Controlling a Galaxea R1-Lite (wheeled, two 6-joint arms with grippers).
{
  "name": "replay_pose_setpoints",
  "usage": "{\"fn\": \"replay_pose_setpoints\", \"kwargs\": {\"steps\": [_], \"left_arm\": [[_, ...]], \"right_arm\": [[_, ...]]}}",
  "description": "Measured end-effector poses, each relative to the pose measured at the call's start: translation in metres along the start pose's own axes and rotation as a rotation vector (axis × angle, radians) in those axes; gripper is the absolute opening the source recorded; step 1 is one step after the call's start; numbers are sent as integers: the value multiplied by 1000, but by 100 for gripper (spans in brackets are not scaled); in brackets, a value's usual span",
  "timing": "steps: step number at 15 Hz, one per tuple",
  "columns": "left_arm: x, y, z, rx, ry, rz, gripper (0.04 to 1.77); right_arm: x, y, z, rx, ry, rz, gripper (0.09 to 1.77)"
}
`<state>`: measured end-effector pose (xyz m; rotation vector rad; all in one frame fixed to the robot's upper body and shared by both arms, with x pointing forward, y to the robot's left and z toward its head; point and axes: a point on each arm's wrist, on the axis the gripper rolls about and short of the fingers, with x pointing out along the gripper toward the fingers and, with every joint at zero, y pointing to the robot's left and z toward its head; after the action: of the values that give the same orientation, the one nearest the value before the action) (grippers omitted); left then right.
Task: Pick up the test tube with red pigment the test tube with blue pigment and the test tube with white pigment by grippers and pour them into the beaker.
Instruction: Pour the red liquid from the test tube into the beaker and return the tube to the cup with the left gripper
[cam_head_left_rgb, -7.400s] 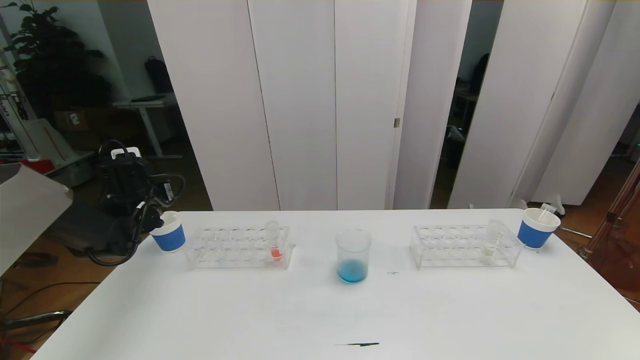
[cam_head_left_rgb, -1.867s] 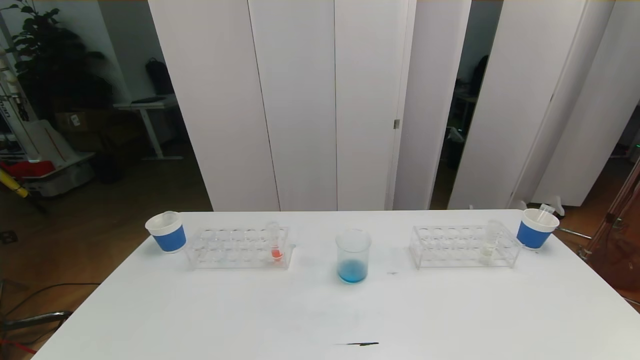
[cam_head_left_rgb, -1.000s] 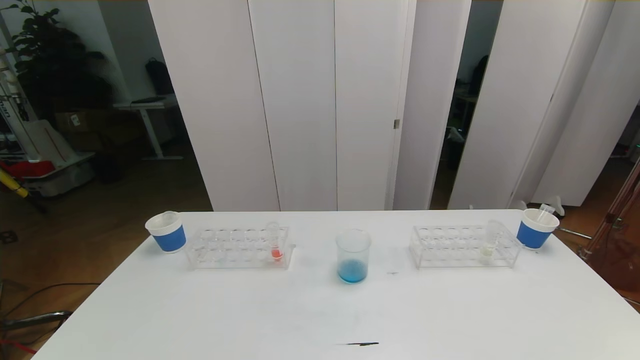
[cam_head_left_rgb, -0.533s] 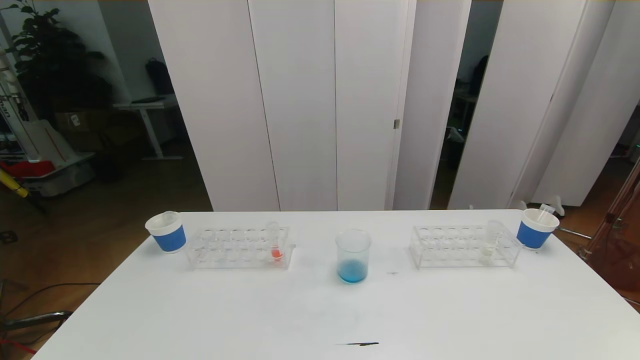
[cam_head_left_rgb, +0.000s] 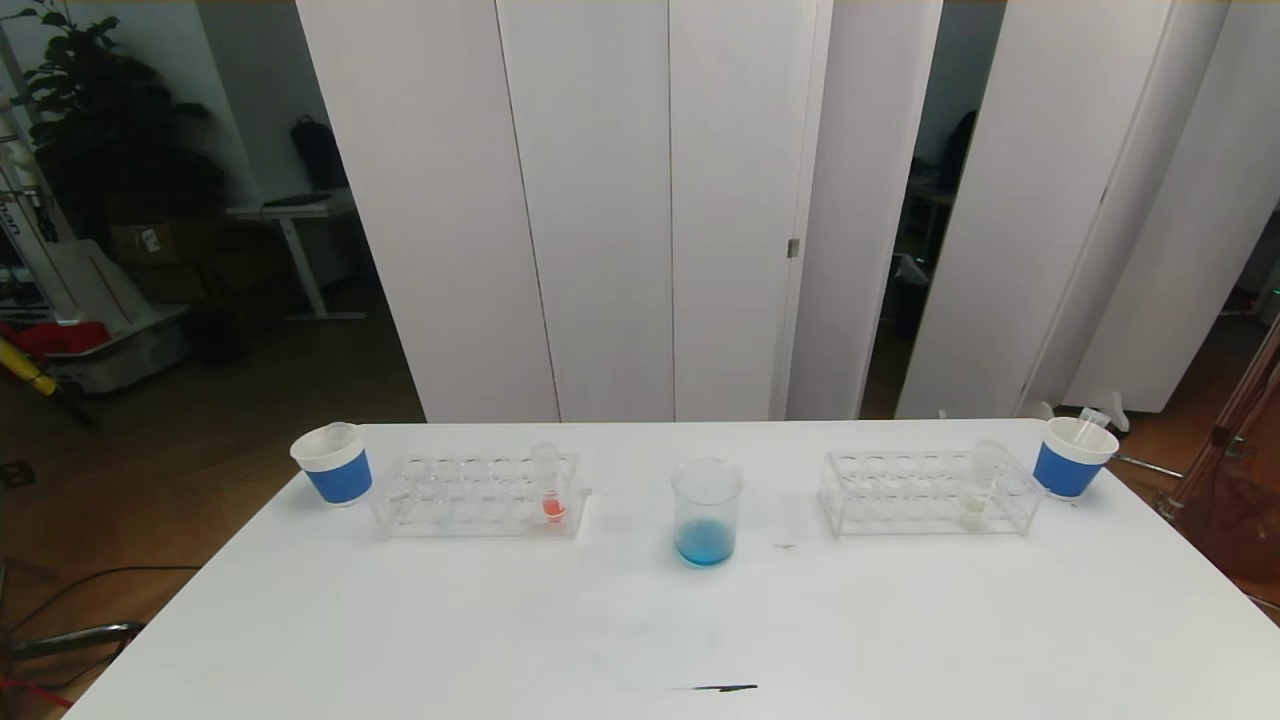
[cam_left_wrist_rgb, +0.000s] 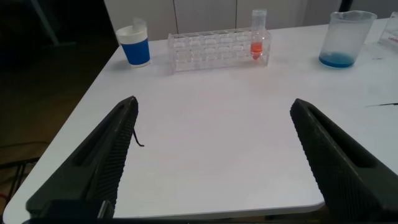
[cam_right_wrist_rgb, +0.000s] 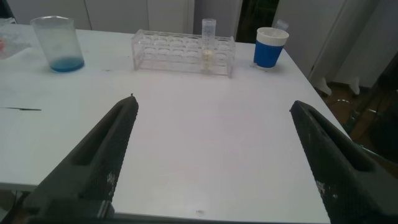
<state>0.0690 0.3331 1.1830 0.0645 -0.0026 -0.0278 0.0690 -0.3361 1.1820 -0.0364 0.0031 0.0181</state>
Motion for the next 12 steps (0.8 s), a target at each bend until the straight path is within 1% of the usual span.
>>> {"fn": "replay_pose_setpoints", "kwargs": {"steps": [3,6,8,9,12], "left_arm": [[0,0,1,4,-3,0,175],[-4,1,12,6,-37,0,175],[-8,1,27,11,-76,-5,175],[-8,2,35,11,-84,-7,175],[-2,4,67,8,-79,-9,175]], "right_arm": [[0,0,0,0,0,0,175],[0,0,0,0,0,0,175],[0,0,0,0,0,0,175],[0,0,0,0,0,0,175],[0,0,0,0,0,-1,175]]}}
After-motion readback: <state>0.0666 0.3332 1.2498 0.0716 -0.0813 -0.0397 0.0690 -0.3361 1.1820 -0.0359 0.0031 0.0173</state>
